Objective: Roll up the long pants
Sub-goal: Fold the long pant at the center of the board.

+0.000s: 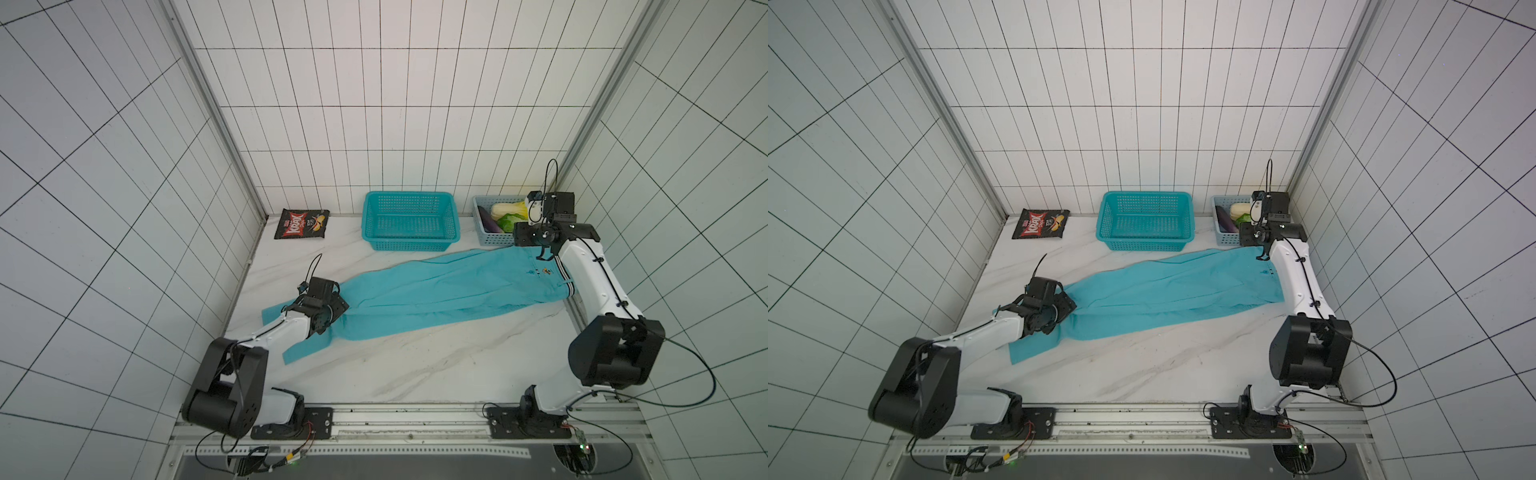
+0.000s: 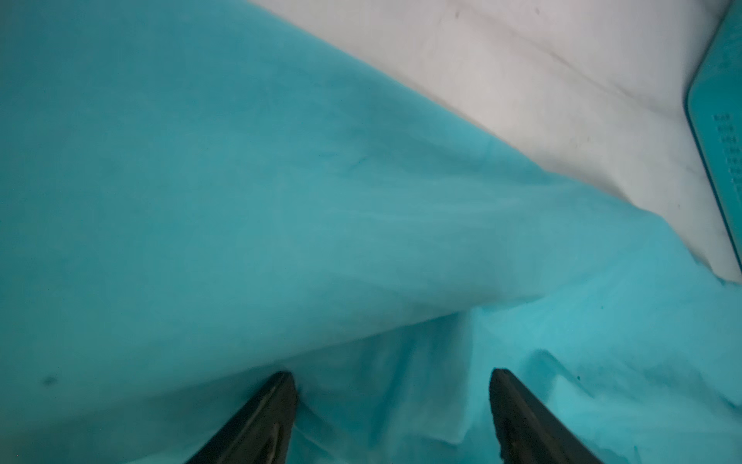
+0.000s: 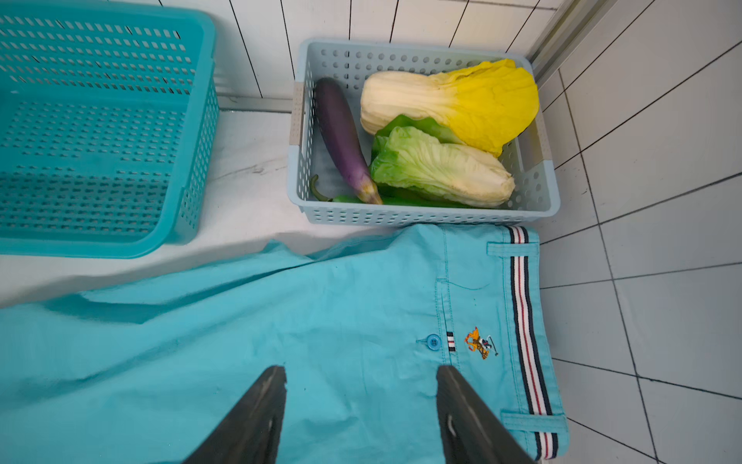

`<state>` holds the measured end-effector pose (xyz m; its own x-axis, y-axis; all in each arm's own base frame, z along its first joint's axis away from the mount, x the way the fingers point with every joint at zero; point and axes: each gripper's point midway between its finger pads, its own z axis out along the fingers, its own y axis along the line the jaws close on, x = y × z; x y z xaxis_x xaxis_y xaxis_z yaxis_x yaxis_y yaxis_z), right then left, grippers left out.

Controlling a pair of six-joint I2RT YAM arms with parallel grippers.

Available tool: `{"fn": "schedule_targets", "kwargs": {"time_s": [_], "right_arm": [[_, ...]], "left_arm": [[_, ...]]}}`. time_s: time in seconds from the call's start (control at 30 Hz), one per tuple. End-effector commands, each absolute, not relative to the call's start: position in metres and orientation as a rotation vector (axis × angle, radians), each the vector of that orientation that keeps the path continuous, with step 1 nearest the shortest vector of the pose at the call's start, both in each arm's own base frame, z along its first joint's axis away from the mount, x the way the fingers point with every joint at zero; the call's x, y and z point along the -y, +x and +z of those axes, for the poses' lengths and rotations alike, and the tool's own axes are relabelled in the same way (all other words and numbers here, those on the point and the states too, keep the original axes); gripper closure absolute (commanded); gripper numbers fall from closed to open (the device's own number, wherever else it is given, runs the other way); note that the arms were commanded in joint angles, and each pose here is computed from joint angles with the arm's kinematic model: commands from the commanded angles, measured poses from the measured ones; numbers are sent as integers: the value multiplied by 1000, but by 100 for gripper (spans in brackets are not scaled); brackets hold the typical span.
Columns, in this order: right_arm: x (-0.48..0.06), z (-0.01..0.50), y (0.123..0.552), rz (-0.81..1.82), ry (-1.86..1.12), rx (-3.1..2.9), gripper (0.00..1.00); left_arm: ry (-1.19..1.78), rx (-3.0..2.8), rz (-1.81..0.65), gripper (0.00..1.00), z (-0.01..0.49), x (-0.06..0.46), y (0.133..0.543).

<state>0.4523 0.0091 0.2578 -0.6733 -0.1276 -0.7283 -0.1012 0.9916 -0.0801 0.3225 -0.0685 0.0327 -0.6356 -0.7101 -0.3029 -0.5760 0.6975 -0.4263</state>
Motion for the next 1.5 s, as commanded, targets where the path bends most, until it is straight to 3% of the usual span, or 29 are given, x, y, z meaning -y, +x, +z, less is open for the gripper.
{"fn": "schedule_targets", "kwargs": {"time_s": [0.0, 0.1, 0.33, 0.37, 0.43, 0.5, 0.53, 0.63, 0.7, 0.87, 1.13, 1.37, 1.43, 1.47], "right_arm": [[-22, 300, 445, 70, -142, -2191, 37], [-45, 307, 437, 225, -178, -2179, 37], [-82, 312, 421, 370, -173, -2112, 39], [-83, 315, 421, 411, -122, -2086, 34], [-65, 309, 426, 570, 275, -2038, 13], [-95, 311, 425, 926, 199, -2025, 32], [-110, 308, 422, 985, 142, -2058, 43], [-137, 295, 404, 775, -57, -2107, 32], [-145, 293, 393, 677, -127, -2095, 31], [-169, 294, 376, 716, -241, -2075, 31], [-204, 289, 379, 862, -283, -2092, 32], [-206, 307, 374, 849, -321, -2058, 32], [-202, 308, 371, 819, -318, -2047, 32], [-200, 310, 369, 808, -325, -2037, 32]], "left_arm": [[-941, -2656, -273, 21, -11, 58, 302], [-945, -2657, -315, 21, -2, 49, 327], [-1033, -2521, -204, 22, 20, -30, 405], [-1041, -2512, -205, 21, 22, -37, 411], [-1035, -2473, -224, 22, 35, -46, 422], [-996, -2437, -230, 22, 53, -47, 428], [-978, -2421, -240, 22, 62, -46, 428], [-932, -2389, -282, 21, 87, -37, 420], [-949, -2370, -290, 16, 95, -38, 407], [-1126, -2295, -294, 13, 88, -72, 387], [-1286, -2208, -416, 9, 69, -76, 401], [-1261, -2237, -359, 23, 50, -85, 417], [-1258, -2252, -361, 47, 42, -85, 419], [-1267, -2255, -350, 52, 38, -86, 418]]}}
